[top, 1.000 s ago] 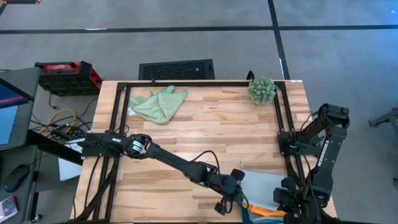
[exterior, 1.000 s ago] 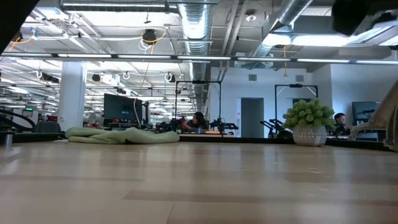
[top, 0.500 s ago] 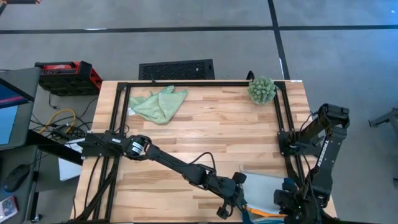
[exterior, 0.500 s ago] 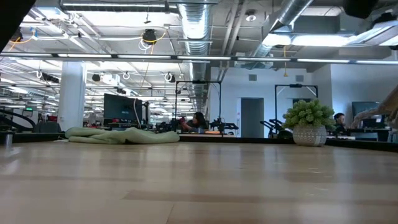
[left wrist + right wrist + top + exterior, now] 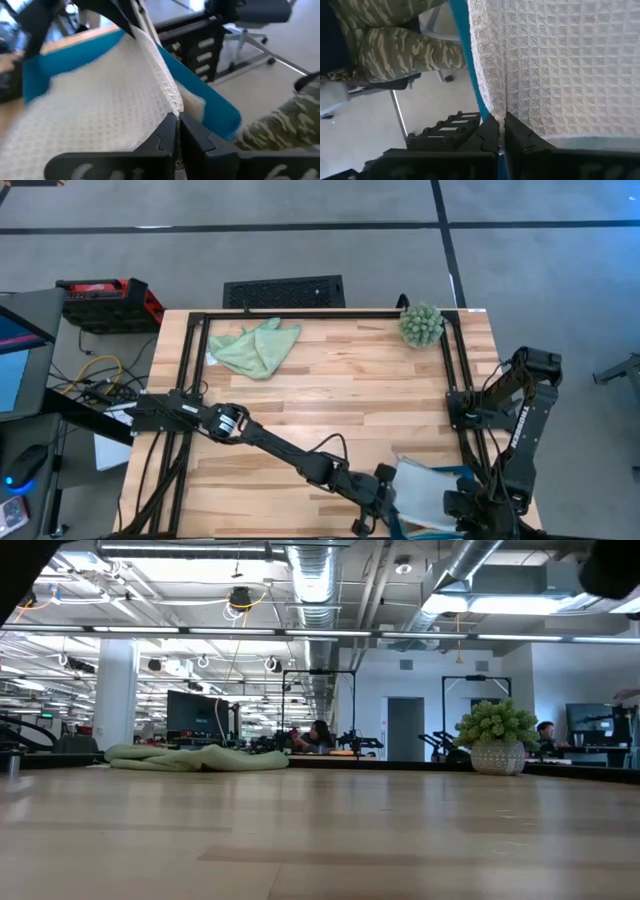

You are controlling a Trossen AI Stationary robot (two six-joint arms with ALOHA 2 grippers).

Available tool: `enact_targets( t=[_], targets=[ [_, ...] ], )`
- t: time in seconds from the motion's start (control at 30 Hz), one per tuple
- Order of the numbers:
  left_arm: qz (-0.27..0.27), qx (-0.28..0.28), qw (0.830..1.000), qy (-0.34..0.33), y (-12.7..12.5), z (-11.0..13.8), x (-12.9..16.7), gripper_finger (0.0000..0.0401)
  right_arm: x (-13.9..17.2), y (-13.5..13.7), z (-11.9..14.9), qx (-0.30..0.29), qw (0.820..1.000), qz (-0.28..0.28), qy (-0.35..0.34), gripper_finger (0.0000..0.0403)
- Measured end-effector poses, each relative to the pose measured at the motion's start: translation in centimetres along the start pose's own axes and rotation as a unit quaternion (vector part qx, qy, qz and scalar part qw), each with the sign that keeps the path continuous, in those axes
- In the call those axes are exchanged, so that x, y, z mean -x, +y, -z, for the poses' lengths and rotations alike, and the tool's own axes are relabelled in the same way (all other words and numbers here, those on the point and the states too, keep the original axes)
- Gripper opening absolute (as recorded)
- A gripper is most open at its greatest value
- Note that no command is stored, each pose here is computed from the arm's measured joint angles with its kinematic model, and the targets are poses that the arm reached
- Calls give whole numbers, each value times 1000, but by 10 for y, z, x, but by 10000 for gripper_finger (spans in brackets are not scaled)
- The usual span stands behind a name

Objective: Fold microfiber towels
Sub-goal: Put the folded gray towel into the blue bin

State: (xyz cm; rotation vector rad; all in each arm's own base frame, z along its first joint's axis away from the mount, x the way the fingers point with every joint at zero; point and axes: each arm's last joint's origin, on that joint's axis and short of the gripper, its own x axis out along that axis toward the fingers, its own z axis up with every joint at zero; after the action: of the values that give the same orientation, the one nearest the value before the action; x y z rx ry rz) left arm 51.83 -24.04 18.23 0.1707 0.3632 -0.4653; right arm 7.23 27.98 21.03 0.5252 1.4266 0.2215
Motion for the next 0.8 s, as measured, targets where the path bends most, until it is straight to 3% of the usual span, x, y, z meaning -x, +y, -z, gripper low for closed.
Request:
enact_targets(
  t=[0.4,0.57,0.8],
  targets=[
    [0,12,1000,-5,0,-6,2,6,0,0,-2,-1,1000,2,-2,68],
    [1,23,1000,-2,0,-6,2,54,0,-3,-1,-4,1000,15,2,94],
    [-3,2,1000,7,1,-4,2,131,0,-3,-3,-4,1000,14,-3,159]
  ],
)
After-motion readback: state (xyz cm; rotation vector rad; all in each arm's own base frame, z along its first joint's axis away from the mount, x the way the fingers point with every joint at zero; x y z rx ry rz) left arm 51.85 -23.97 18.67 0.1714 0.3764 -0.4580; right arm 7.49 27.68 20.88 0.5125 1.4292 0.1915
